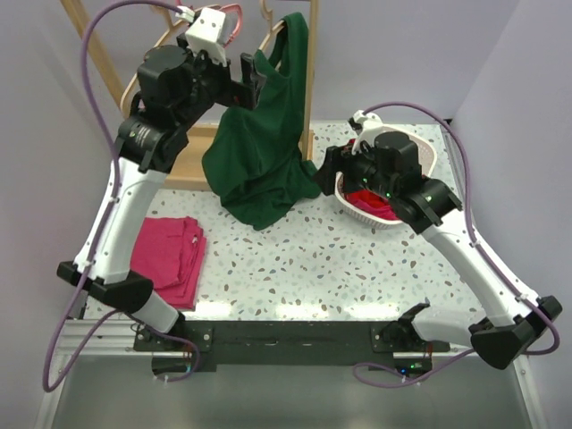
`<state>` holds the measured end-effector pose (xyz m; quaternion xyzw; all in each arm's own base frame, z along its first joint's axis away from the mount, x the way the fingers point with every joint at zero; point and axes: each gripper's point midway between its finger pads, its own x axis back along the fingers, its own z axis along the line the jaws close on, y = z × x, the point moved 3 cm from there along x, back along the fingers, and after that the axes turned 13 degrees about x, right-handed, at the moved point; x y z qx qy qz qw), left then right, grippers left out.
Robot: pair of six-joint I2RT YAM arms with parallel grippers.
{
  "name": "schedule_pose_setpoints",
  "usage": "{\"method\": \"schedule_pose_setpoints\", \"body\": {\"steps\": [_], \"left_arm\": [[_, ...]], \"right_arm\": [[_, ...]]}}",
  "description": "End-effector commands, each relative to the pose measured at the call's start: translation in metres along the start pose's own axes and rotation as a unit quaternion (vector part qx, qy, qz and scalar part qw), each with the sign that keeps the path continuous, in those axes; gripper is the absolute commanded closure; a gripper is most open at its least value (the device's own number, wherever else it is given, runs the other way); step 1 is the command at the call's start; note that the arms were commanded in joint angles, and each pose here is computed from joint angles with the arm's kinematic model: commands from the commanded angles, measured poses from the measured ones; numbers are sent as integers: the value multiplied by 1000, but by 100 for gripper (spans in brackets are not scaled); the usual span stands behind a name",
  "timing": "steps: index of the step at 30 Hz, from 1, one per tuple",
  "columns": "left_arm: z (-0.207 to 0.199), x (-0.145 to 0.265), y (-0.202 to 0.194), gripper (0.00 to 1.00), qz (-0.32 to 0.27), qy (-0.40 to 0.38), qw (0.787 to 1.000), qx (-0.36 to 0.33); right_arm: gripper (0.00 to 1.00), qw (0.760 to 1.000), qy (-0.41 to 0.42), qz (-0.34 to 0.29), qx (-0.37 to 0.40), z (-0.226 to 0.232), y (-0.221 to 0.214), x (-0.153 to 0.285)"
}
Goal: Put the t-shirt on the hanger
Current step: Place the hanger at the clothesline, then reset both arms
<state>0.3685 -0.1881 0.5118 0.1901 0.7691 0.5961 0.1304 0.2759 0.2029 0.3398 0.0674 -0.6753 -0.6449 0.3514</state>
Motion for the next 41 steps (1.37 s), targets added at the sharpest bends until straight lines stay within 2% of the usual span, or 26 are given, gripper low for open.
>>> {"method": "schedule_pose_setpoints", "body": {"steps": [1, 2, 6, 7, 9, 10, 12, 13, 15, 16, 18, 19, 22, 25, 29, 33, 37, 41], "left_arm": [[-43, 18, 1, 0, -11, -77, 997, -3], [-64, 21, -8, 0, -2, -87, 996, -9], [-89, 23, -39, 0, 27, -108, 994, -1], [-100, 19, -63, 0, 45, -119, 992, -2], [-106, 18, -78, 0, 48, -113, 992, 7], [-114, 17, -108, 0, 78, -120, 990, 4], [-120, 17, -128, 0, 83, -113, 990, 13], [-120, 18, -160, 0, 110, -103, 989, 10], [-121, 22, -176, 0, 109, -100, 988, 37], [-114, 24, -208, 0, 137, -93, 986, 35], [-113, 30, -227, 0, 143, -95, 983, 57], [-104, 34, -259, 0, 170, -85, 980, 53], [-86, 45, -299, 0, 198, -54, 976, 70], [-68, 57, -320, 0, 200, -20, 976, 85], [-58, 74, -338, 0, 194, -28, 975, 105], [-44, 89, -367, 0, 218, -19, 970, 105], [-39, 93, -378, 0, 230, -15, 968, 102], [-40, 96, -373, 0, 213, -29, 971, 108]], "right_arm": [[13, 999, -37, -31, -1, -9, 6, 13], [10, 998, -58, -34, -4, -15, 5, 15], [1, 993, -116, -24, -18, -32, -15, 21], [1, 991, -128, -26, -25, -35, -18, 24], [1, 986, -162, -26, -30, -45, -32, 31], [1, 984, -173, -25, -37, -48, -37, 33], [1, 979, -199, -21, -43, -56, -53, 41], [1, 977, -207, -19, -51, -57, -59, 43], [1, 973, -221, -17, -63, -61, -77, 50], [2, 971, -224, -18, -77, -61, -84, 51], [1, 970, -227, -16, -89, -63, -104, 53], [1, 969, -226, -17, -98, -62, -110, 53], [1, 967, -228, -20, -113, -63, -131, 52], [1, 967, -225, -15, -123, -62, -144, 49], [1, 968, -220, 10, -124, -60, -160, 42], [1, 965, -232, 34, -119, -64, -177, 40], [1, 965, -231, 32, -120, -64, -183, 42], [1, 964, -235, 32, -118, -65, -183, 45]]}}
